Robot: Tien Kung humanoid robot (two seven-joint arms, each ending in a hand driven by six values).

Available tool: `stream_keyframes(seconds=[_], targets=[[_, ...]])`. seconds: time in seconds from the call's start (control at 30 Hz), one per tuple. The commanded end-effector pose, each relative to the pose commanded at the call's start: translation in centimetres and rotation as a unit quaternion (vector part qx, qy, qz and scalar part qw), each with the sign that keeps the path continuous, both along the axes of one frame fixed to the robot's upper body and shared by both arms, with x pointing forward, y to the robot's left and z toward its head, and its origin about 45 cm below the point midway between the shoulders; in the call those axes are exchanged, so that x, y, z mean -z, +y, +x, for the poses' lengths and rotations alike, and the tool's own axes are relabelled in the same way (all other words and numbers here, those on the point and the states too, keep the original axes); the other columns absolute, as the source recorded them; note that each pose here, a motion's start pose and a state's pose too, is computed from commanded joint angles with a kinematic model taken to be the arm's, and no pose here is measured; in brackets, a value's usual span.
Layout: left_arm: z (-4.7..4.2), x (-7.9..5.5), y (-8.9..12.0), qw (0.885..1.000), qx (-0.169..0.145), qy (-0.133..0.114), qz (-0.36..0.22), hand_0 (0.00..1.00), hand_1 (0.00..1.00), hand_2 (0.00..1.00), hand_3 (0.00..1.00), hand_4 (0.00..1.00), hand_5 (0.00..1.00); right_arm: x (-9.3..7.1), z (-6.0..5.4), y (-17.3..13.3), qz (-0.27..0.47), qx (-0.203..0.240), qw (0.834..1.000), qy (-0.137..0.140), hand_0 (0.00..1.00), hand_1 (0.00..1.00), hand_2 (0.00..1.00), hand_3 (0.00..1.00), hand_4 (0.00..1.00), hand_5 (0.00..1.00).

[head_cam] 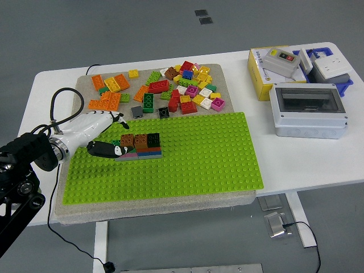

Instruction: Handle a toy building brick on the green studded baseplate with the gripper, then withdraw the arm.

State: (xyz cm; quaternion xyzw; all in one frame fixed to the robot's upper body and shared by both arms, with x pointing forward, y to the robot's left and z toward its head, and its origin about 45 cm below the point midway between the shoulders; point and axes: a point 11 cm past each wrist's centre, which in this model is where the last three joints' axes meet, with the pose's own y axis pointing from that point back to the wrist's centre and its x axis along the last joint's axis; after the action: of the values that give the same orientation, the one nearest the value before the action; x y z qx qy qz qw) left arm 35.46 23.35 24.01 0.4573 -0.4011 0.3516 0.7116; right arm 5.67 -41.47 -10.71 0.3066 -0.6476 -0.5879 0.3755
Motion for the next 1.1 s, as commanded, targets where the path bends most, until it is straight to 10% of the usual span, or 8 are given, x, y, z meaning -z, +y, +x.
stream_keyframes(seconds=[1.1], targets=[[-0.27,2.1,-0.4,1.0,-0.003,0.028,0.001,0.998,0.963,0.938,0.704,0.79,0.506,0.1,0.2,0.3,0.003,0.001,1.0,-0.004,0.606,0.483,0.663,0.833,0.692,0.998]])
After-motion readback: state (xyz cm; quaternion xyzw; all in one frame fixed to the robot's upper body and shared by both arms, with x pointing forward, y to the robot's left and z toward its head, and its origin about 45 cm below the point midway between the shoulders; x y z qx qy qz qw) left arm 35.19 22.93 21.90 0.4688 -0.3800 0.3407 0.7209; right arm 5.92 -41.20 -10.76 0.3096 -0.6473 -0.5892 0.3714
